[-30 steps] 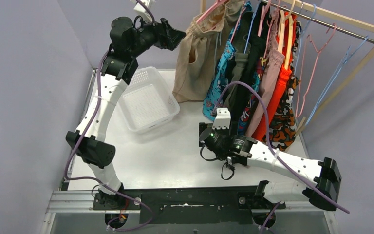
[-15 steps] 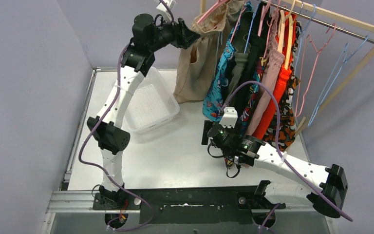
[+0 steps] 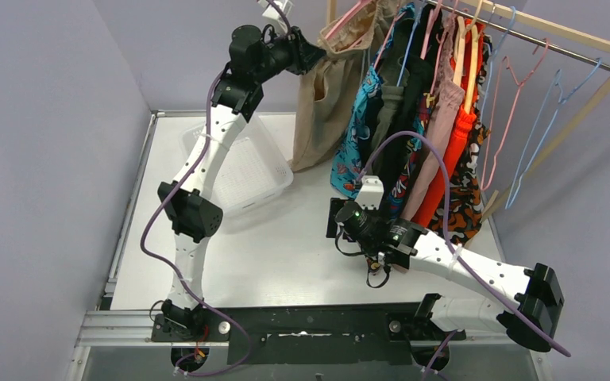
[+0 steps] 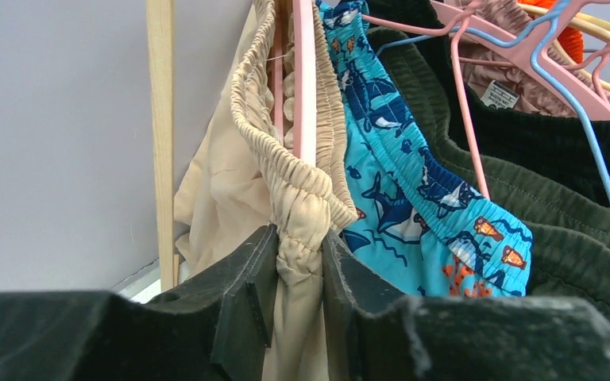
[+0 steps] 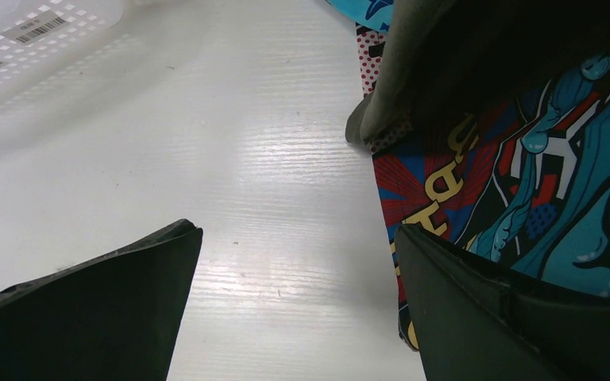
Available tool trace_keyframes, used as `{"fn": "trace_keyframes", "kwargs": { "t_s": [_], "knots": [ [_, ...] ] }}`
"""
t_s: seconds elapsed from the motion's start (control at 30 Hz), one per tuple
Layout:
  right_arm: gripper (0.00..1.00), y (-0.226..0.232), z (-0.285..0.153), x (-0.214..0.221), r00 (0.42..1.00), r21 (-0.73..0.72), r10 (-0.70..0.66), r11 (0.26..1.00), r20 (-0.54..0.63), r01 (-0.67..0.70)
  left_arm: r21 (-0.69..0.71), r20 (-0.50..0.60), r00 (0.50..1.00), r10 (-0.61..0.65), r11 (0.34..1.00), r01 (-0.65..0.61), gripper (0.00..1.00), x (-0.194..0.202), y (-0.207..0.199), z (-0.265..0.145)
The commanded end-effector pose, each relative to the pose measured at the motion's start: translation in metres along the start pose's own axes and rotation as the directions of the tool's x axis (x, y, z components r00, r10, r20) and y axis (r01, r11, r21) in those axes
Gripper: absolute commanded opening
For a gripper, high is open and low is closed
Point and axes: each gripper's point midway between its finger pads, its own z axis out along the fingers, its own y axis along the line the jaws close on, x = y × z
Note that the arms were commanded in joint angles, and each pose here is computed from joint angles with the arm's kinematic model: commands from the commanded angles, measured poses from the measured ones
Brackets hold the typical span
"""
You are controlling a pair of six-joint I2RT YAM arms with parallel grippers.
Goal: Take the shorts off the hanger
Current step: Pick up the hanger from the clothes rod.
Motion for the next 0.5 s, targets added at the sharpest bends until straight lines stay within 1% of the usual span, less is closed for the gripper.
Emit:
{"fn": "trace_keyframes", "kwargs": {
  "t_s": [0.0,0.03,0.1,0.13,0.23,0.47],
  "knots": [
    [0.98,0.007,0.0,-0.011,0.999,-0.017,0.048,0.999,0.024,-0.048,0.048,0.098,0.995,0.025,0.998,-0.03,0.19,-0.024,-0.027,0.009],
    [0.98,0.009,0.0,-0.009,0.999,-0.021,0.048,0.999,0.018,-0.048,0.044,0.104,0.994,0.025,0.999,-0.03,0.16,-0.024,-0.028,0.011],
    [0.98,0.008,0.001,-0.006,0.999,-0.021,0.048,0.999,0.007,-0.048,0.026,0.117,0.993,0.018,0.999,-0.021,0.04,-0.025,-0.027,0.013],
    [0.98,0.008,0.001,-0.005,0.999,-0.019,0.05,0.999,0.005,-0.05,0.02,0.126,0.992,0.01,1.0,-0.013,0.0,-0.026,-0.026,0.014],
    [0.98,0.003,0.0,-0.003,0.998,-0.001,0.064,0.998,0.004,-0.064,0.025,0.164,0.987,-0.005,1.0,0.001,0.0,-0.033,-0.03,0.016],
    [0.98,-0.006,-0.002,-0.004,0.99,0.013,0.134,0.991,0.033,-0.135,0.032,0.294,0.956,0.013,0.999,-0.024,0.0,-0.067,-0.05,0.013]
  ]
}}
